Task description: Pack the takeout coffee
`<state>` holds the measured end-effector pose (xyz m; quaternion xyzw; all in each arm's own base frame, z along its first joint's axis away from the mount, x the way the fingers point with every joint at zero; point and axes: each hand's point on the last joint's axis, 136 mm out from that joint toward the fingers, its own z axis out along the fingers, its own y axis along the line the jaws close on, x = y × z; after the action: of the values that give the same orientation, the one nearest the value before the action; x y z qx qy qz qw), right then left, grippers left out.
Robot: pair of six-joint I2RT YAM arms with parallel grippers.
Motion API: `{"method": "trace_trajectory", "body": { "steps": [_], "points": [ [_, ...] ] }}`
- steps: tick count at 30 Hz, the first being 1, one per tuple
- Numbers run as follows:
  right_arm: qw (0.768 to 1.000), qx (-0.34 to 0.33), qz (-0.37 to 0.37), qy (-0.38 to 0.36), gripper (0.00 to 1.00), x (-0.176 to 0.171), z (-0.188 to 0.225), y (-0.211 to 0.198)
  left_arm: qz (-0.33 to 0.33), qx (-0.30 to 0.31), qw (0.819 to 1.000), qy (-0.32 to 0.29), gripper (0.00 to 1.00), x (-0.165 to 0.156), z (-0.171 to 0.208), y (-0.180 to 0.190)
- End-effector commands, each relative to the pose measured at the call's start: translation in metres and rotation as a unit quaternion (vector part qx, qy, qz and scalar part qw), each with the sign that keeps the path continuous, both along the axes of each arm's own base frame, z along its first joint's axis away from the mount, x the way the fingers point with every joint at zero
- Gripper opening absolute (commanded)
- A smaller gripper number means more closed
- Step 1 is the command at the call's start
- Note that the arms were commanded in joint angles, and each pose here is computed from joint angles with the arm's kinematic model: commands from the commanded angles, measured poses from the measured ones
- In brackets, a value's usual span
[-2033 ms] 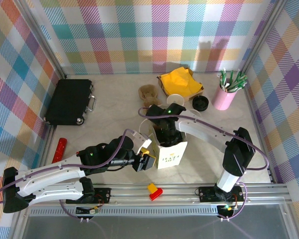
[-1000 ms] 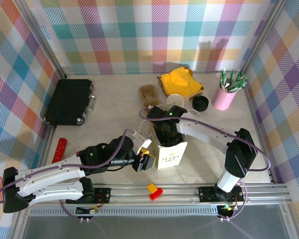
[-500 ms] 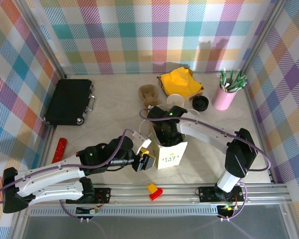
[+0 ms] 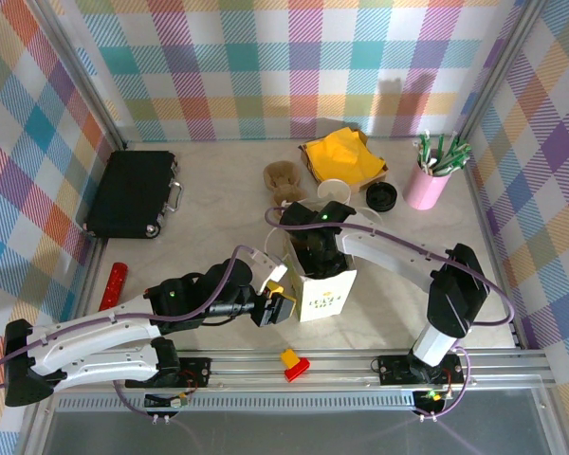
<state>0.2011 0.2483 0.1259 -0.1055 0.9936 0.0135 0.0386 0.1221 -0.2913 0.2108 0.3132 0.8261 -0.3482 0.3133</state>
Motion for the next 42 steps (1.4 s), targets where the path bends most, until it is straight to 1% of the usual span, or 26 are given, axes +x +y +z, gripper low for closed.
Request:
{"method": "trace_trajectory", "body": {
  "steps": [1,17,28,33,39,42],
  "points": [
    [0.998,-0.041,0.005,0.053,0.56,-0.012,-0.037,-0.006,0.000,-0.008,1.000,-0.005,0.51,-0.002,0.008,0.000],
    [0.997,-0.044,0.004,0.056,0.56,-0.012,-0.041,-0.006,0.003,-0.007,1.000,-0.005,0.51,-0.002,0.008,0.002],
    [0.998,-0.039,0.002,0.051,0.58,-0.009,-0.032,-0.002,0.007,-0.007,1.000,-0.009,0.51,-0.002,0.010,0.007],
    [0.999,-0.035,0.001,0.041,0.62,-0.005,-0.017,0.000,0.009,-0.008,1.000,-0.014,0.51,-0.001,0.013,0.008],
    [0.999,-0.026,0.000,0.024,0.74,0.000,0.004,0.002,0.009,-0.010,1.000,-0.017,0.51,-0.001,0.015,0.009],
    [1.000,-0.024,0.000,0.018,0.76,0.001,0.015,0.001,0.009,-0.009,1.000,-0.018,0.51,-0.001,0.015,0.011]
  ]
}}
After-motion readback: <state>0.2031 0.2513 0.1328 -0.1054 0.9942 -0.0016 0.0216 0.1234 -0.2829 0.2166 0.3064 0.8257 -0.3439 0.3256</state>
